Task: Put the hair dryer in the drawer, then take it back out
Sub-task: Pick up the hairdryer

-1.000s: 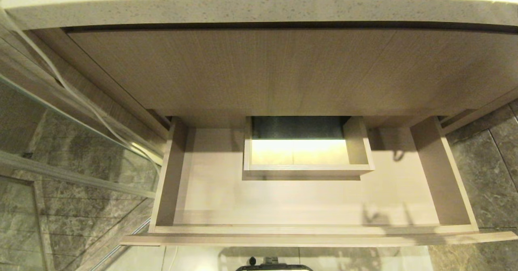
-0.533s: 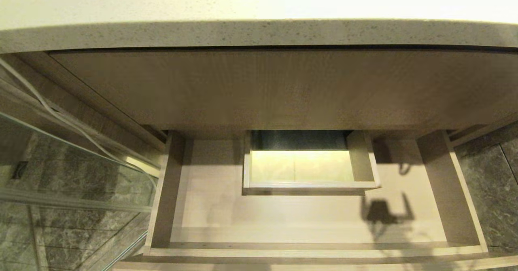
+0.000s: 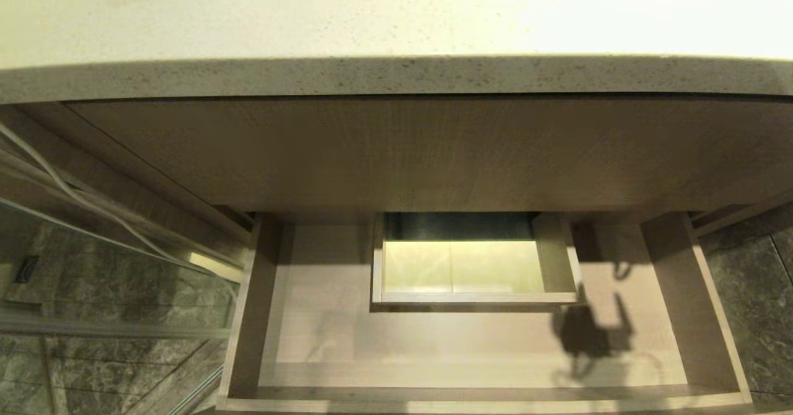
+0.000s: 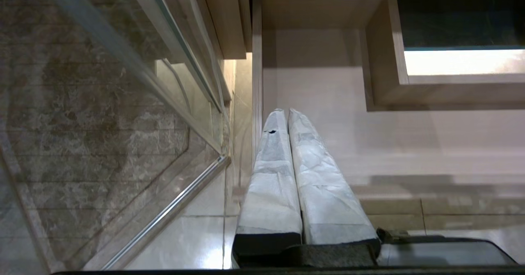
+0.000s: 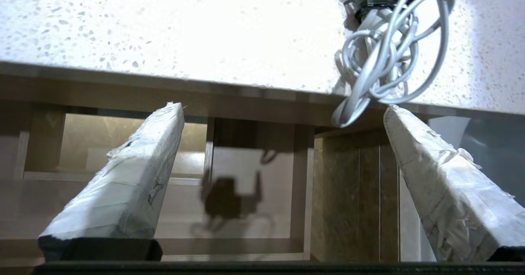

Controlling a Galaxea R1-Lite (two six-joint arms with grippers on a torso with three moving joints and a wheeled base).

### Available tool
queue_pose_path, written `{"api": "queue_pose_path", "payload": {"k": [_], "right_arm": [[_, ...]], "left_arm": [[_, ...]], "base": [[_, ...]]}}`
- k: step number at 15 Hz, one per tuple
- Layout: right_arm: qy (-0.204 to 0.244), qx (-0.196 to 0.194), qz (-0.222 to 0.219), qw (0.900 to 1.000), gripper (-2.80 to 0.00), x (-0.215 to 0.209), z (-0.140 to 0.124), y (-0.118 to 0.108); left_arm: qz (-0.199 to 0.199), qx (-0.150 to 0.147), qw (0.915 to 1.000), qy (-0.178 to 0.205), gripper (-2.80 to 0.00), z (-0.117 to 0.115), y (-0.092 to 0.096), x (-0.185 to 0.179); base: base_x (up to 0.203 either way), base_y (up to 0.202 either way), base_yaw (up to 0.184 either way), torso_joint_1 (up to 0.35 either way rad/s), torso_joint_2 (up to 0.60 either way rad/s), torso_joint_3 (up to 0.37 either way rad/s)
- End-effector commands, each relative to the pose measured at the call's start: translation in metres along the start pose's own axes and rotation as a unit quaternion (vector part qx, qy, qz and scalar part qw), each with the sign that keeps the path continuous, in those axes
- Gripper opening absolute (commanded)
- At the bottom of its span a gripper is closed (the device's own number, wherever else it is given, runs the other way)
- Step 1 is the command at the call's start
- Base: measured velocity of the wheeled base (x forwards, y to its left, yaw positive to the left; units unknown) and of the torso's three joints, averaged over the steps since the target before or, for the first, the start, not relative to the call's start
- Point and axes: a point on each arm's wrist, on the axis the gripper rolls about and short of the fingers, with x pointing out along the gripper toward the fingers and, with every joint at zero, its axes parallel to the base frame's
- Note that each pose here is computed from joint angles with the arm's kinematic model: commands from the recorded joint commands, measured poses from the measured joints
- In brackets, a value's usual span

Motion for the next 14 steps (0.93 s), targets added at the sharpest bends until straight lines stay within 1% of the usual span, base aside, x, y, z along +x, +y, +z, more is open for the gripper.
{"api": "queue_pose_path", "payload": {"k": [1, 3, 6, 8, 12, 13, 14], "right_arm": [[0.011, -0.002, 0.000, 1.000, 0.00, 0.000, -0.004, 0.001], [0.012, -0.005, 0.001, 1.000, 0.00, 0.007, -0.003, 0.002], [0.023, -0.006, 0.003, 1.000, 0.00, 0.009, -0.008, 0.003], [0.033, -0.007, 0.006, 0.999, 0.00, 0.014, -0.010, 0.004], [0.042, -0.007, 0.006, 0.999, 0.00, 0.027, -0.009, 0.005], [0.037, -0.006, 0.005, 0.999, 0.00, 0.029, -0.008, 0.005], [0.030, -0.006, 0.004, 1.000, 0.00, 0.039, -0.004, 0.006]], "left_arm": [[0.001, 0.000, 1.0000, -0.001, -2.80, 0.000, 0.000, 0.000], [0.000, 0.000, 1.0000, -0.001, -2.80, 0.000, 0.000, 0.000], [0.001, 0.000, 1.0000, 0.000, -2.80, 0.000, 0.000, 0.000], [0.000, 0.000, 1.0000, 0.000, -2.80, 0.000, 0.000, 0.000], [0.000, 0.000, 1.0000, -0.001, -2.80, 0.000, 0.000, 0.000], [0.001, 0.000, 1.0000, 0.000, -2.80, 0.000, 0.000, 0.000], [0.001, 0.000, 1.0000, -0.001, -2.80, 0.000, 0.000, 0.000]], "base": [[0.000, 0.000, 0.000, 0.396, -0.10, 0.276], [0.000, 0.000, 0.000, 0.404, -0.13, 0.274], [0.000, 0.000, 0.000, 0.383, -0.14, 0.234], [0.000, 0.000, 0.000, 0.128, -0.05, 0.084], [0.000, 0.000, 0.000, 0.020, -0.01, 0.016], [0.000, 0.000, 0.000, 0.000, 0.00, 0.000], [0.000, 0.000, 0.000, 0.000, 0.00, 0.000]]}}
